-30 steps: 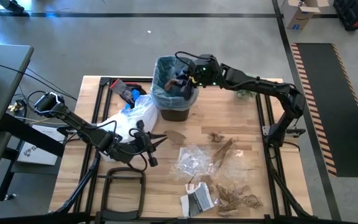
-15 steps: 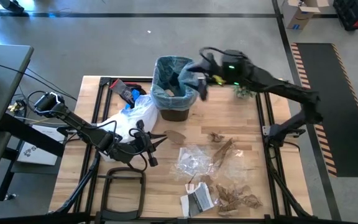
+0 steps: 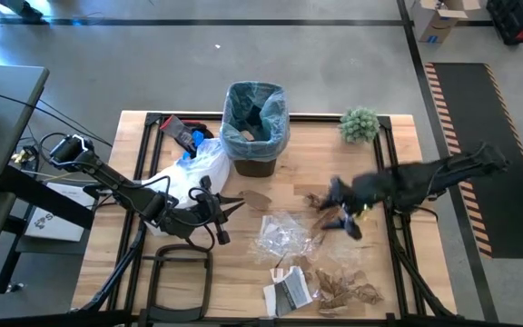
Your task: Place trash/remove bag and relplace
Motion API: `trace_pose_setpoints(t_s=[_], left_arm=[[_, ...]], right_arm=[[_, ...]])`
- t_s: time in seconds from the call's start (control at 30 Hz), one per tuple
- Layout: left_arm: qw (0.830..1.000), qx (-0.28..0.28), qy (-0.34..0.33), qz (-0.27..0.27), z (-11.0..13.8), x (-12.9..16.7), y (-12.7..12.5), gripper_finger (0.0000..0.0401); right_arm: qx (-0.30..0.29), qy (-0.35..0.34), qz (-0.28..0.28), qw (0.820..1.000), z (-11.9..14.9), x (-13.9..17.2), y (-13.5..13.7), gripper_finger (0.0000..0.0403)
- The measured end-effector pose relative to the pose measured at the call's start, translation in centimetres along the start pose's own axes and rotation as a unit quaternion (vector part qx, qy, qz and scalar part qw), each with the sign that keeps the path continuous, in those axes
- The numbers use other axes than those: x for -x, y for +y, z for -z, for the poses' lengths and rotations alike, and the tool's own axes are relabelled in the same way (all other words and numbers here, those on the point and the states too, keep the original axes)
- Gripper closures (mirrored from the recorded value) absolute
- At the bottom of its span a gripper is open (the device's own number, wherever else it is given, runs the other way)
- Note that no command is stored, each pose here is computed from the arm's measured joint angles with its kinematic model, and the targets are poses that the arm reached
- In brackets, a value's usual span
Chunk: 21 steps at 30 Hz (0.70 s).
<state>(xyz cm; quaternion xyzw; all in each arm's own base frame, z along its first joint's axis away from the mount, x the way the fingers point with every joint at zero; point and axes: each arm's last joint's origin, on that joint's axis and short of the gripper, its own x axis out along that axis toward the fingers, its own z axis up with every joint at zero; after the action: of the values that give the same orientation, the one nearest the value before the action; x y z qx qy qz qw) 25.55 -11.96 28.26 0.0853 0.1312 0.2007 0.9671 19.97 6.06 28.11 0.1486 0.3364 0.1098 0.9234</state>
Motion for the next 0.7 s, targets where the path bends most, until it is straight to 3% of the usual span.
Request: trace_pose_setpoints(t_s=[0.17, 0.4, 0.7], left_arm=[[1.0, 0.001, 0.0, 0.001, 0.0, 0.0, 0.0, 0.0378], [1.0, 0.001, 0.0, 0.0, 0.0, -0.1, 0.0, 0.0378], [1.0, 0.001, 0.0, -0.001, 0.0, -0.1, 0.1, 0.0378]], right_arm=[[-0.001, 0.058, -0.008, 0.998, 4.4, -2.7, -0.5, 0.0144], [0.091, 0.098, -0.011, 0.991, 5.0, -3.0, -0.6, 0.0144], [0.181, 0.15, 0.127, 0.964, 5.9, -5.0, -2.5, 0.0143]])
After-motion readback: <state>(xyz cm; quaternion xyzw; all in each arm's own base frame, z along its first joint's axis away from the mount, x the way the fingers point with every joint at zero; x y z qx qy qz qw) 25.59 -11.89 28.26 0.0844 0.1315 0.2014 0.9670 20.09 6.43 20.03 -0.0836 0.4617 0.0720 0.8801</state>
